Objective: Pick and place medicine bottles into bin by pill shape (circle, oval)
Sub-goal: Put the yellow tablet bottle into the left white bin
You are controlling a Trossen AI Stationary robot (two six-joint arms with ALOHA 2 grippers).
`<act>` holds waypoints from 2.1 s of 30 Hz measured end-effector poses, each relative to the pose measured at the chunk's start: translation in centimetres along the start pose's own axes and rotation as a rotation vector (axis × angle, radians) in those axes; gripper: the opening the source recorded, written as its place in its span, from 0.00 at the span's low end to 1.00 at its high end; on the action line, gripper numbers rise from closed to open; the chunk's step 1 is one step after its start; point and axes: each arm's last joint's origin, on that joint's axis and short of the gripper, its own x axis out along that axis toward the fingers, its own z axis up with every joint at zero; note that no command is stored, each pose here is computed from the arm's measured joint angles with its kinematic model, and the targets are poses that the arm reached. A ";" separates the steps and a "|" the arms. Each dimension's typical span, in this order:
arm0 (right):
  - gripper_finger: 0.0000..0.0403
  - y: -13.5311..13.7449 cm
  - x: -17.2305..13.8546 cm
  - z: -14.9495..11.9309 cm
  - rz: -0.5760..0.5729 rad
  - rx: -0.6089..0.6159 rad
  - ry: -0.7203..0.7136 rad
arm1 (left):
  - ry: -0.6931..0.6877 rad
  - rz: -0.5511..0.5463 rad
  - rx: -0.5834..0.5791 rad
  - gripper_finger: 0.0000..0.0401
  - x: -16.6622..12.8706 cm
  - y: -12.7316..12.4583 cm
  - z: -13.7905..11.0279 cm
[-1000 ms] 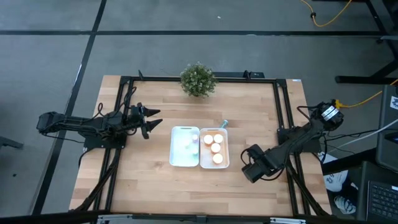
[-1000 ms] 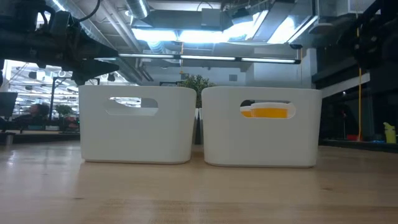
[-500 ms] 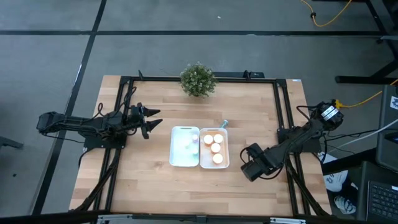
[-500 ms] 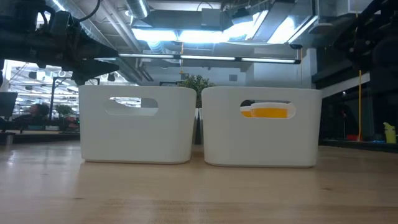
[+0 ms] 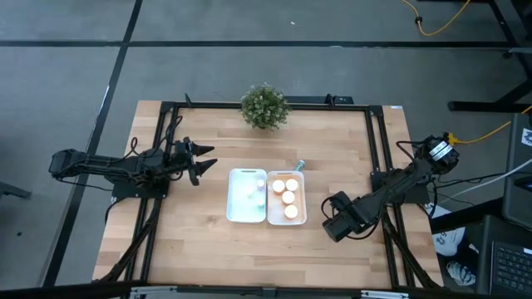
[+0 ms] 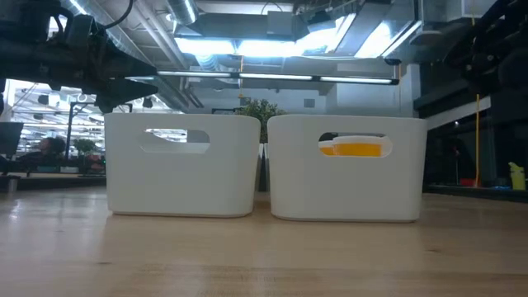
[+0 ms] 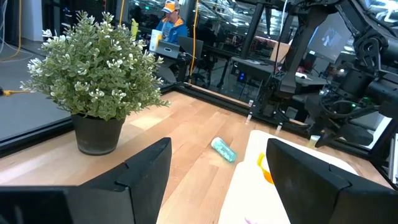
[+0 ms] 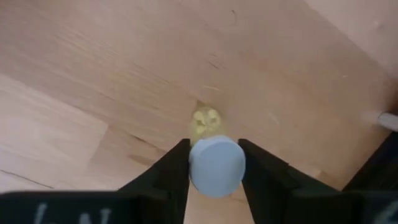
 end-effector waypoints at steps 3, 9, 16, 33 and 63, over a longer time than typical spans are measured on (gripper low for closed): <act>0.29 0.1 -0.5 0.2 -0.005 0.003 0.000 | 0.000 0.000 0.000 0.64 0.0 0.0 0.0; 0.27 0.6 -5.0 0.6 -0.010 -0.022 -0.059 | 0.000 0.000 0.000 0.64 0.0 0.0 0.0; 0.27 2.0 -11.6 3.6 0.110 -0.082 -0.242 | 0.000 0.000 0.000 0.64 0.0 0.0 0.0; 0.26 13.5 -14.0 16.1 0.123 -0.577 -0.343 | 0.000 0.000 0.000 0.64 0.0 0.0 0.0; 0.26 22.4 -4.4 18.1 0.237 -0.923 -0.237 | 0.000 0.000 0.000 0.64 0.0 0.0 0.0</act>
